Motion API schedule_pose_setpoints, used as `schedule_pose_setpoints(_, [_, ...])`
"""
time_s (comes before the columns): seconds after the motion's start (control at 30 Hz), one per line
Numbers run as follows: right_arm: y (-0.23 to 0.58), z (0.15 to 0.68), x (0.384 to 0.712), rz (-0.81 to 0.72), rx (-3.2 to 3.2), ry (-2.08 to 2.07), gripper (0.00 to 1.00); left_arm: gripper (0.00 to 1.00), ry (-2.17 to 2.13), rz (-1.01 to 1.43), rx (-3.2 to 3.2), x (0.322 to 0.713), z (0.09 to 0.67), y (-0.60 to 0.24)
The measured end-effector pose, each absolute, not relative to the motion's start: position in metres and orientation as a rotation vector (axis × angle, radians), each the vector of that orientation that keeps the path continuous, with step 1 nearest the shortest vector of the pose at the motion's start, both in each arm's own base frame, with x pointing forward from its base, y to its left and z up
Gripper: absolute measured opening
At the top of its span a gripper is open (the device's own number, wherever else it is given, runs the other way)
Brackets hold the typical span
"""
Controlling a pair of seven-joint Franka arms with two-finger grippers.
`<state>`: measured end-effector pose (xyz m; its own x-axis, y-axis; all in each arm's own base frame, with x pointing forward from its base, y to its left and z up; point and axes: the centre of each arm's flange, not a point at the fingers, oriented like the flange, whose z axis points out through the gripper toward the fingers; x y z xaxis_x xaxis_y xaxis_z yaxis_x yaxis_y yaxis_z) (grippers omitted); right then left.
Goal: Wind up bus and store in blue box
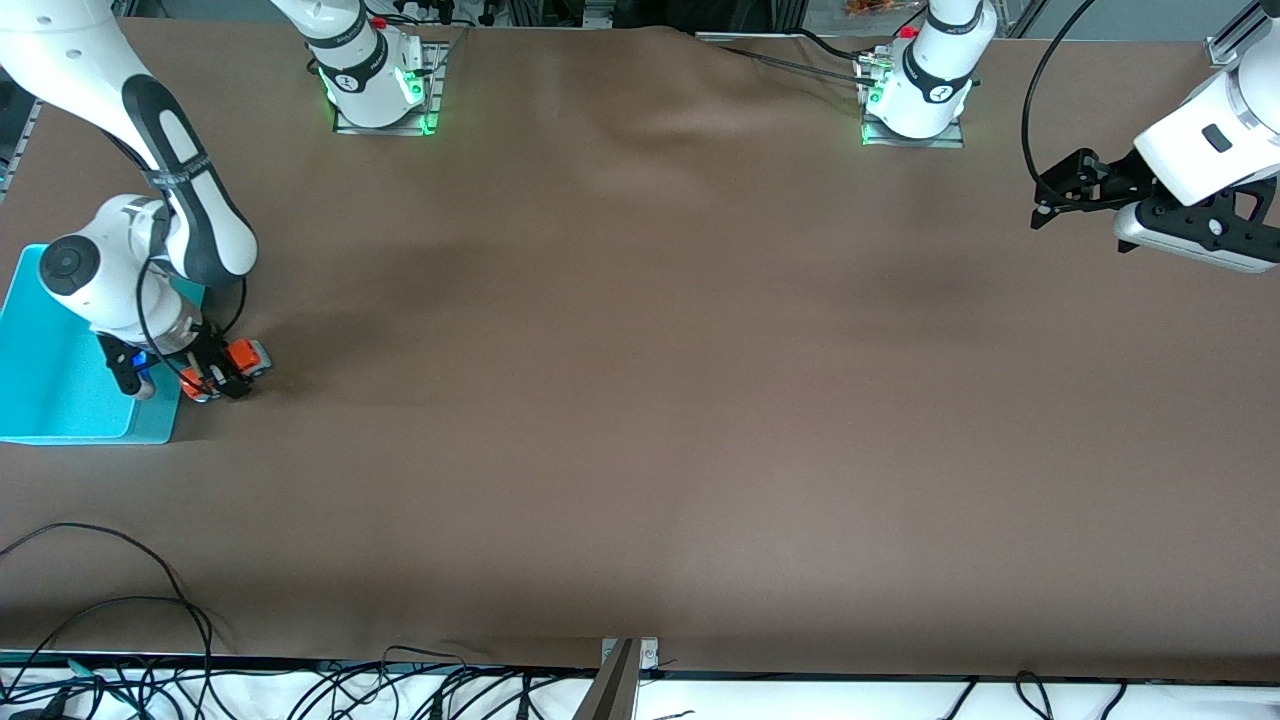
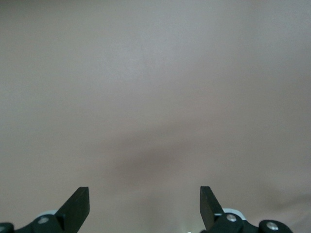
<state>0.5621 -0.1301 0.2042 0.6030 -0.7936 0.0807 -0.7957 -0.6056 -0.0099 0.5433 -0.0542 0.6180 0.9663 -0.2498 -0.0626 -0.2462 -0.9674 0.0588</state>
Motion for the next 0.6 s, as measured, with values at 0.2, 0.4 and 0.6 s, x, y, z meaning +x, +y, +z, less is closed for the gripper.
schedule_pose_setpoints(0.2, [-0.132,0.252,0.568,0.049,2.852,-1.158,0.53,1.00,-0.419,-0.108,3.062,0.542,0.618,-0.066])
schedule_pose_setpoints(0.4, [-0.157,0.286,0.555,-0.027,2.928,-0.908,0.53,1.00,-0.438,-0.109,3.070,0.541,0.618,-0.072])
schedule_pose_setpoints(0.6, [-0.204,0.287,0.533,-0.120,2.999,-0.651,0.53,1.00,-0.438,-0.109,3.071,0.541,0.618,-0.071])
